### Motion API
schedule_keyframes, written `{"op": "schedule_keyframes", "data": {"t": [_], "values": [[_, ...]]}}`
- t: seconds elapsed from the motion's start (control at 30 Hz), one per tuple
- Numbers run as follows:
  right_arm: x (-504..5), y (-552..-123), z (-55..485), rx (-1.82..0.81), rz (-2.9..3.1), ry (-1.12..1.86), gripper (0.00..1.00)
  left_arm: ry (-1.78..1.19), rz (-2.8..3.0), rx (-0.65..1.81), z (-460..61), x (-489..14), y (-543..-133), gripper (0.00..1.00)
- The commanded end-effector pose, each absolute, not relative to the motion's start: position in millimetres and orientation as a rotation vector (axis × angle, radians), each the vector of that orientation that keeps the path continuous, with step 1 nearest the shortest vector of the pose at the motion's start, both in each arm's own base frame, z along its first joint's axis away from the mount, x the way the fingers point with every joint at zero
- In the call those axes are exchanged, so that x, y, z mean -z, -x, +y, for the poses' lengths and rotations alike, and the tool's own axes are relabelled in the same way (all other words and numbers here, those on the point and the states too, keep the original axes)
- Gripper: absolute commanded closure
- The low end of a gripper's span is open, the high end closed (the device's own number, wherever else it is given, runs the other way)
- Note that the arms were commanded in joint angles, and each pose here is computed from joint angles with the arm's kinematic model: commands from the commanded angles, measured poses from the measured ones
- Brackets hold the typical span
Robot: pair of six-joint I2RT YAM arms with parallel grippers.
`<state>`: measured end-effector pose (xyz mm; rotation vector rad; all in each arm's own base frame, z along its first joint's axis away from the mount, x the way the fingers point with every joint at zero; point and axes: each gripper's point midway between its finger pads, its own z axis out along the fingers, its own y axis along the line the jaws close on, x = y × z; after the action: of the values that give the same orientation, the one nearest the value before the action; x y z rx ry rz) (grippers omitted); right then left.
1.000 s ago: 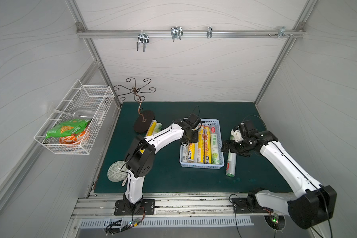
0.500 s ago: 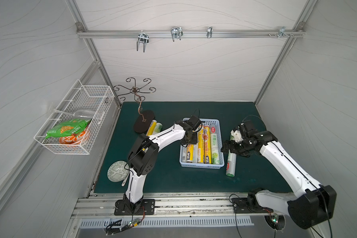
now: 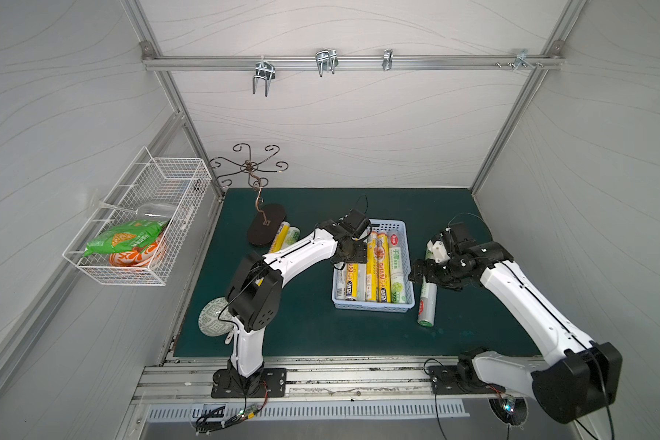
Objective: Put the plastic wrap into the basket
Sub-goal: Place the plastic wrap in the basket.
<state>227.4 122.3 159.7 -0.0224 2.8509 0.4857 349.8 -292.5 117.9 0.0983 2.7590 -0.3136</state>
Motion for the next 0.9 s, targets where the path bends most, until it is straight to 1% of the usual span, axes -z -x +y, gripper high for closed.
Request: {"op": "schedule_keyframes", "data": {"t": [0.0, 0.23, 0.53, 0.7, 0.87], "values": [[-162.0, -226.6, 118.6, -0.469, 2.855, -0.012, 0.01, -0.13, 2.653, 0.359, -292.9, -153.9, -353.4, 0.23], [-160.4, -234.4, 111.7, -0.405, 2.85, -0.037, 0.01, -0.152, 2.545, 0.35, -269.7, -191.3, -342.7, 0.12], [-151.2, -261.2, 82.7, -0.318, 2.833, -0.179, 0.01, -0.109, 2.446, 0.255, -213.0, -220.4, -326.3, 0.03], [-139.5, -269.1, 70.0, -0.252, 2.854, -0.234, 0.01, -0.061, 2.44, 0.295, -184.9, -223.1, -308.6, 0.02], [-130.1, -275.1, 65.0, -0.248, 2.868, -0.287, 0.01, -0.005, 2.507, 0.365, -164.7, -215.8, -279.1, 0.02]]}}
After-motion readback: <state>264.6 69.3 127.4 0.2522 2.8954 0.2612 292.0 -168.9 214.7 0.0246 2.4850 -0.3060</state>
